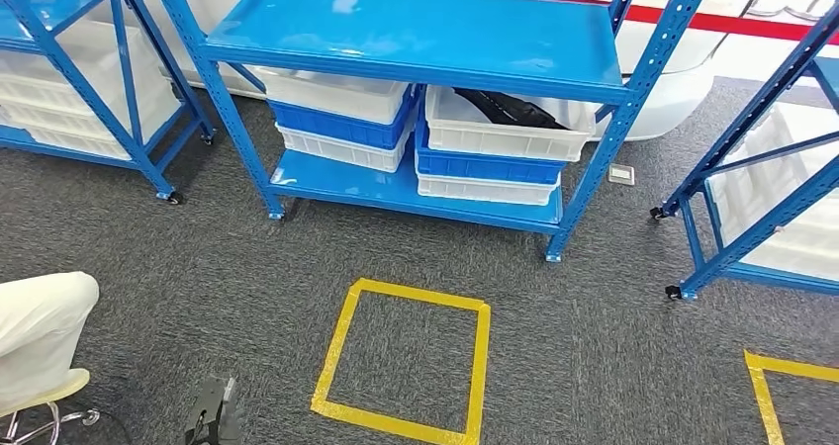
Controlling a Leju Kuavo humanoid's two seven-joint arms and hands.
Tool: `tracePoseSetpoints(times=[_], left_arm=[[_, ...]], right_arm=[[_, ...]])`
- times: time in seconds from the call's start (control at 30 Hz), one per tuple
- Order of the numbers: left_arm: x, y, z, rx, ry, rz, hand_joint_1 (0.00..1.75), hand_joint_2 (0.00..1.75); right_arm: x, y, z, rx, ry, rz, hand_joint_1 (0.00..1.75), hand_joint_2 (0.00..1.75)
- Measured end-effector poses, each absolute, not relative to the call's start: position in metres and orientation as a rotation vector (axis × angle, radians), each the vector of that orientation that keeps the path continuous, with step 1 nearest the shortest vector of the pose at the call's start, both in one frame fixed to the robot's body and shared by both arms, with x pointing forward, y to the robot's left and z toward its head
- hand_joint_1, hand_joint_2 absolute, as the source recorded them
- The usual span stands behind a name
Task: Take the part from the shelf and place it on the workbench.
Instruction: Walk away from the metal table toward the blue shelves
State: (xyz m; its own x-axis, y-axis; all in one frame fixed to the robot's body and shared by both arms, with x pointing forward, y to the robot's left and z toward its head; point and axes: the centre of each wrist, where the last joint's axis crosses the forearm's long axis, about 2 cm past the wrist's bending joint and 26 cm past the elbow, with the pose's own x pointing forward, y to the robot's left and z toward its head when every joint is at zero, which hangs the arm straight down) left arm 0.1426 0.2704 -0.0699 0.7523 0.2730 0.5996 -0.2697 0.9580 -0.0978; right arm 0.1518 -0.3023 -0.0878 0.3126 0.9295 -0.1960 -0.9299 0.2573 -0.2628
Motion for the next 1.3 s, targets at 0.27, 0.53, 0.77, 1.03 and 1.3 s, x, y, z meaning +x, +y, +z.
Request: tracePoseSetpoints(times=[0.27,0.53,0.77,1.03,1.3], left_arm=[[0.1448,0.267,-0.0712,-0.02,-0.644,0.292,0.0,0.0],[0.1494,0.267,-0.0704,-0.023,-0.649,0.287,0.0,0.0],[0.1469,0.2681,-0.0721,-0.022,-0.638,0.283,0.0,0.0],[0.1495,0.2679,-0.0718,-0.022,-0.641,0.278,0.0,0.0],[0.148,0.2659,-0.0734,-0.022,-0.632,0.281,0.0,0.0]], right_arm=[[0.1468,-0.3062,-0.0894,-0.356,0.013,1.256,0.0,0.0],[0.148,-0.3064,-0.089,-0.359,0.011,1.254,0.0,0.0],[0.1459,-0.3059,-0.0896,-0.356,0.014,1.254,0.0,0.0],[0.1518,-0.3061,-0.0877,-0.363,0.003,1.251,0.0,0.0],[0.146,-0.3088,-0.0895,-0.362,0.015,1.255,0.0,0.0]])
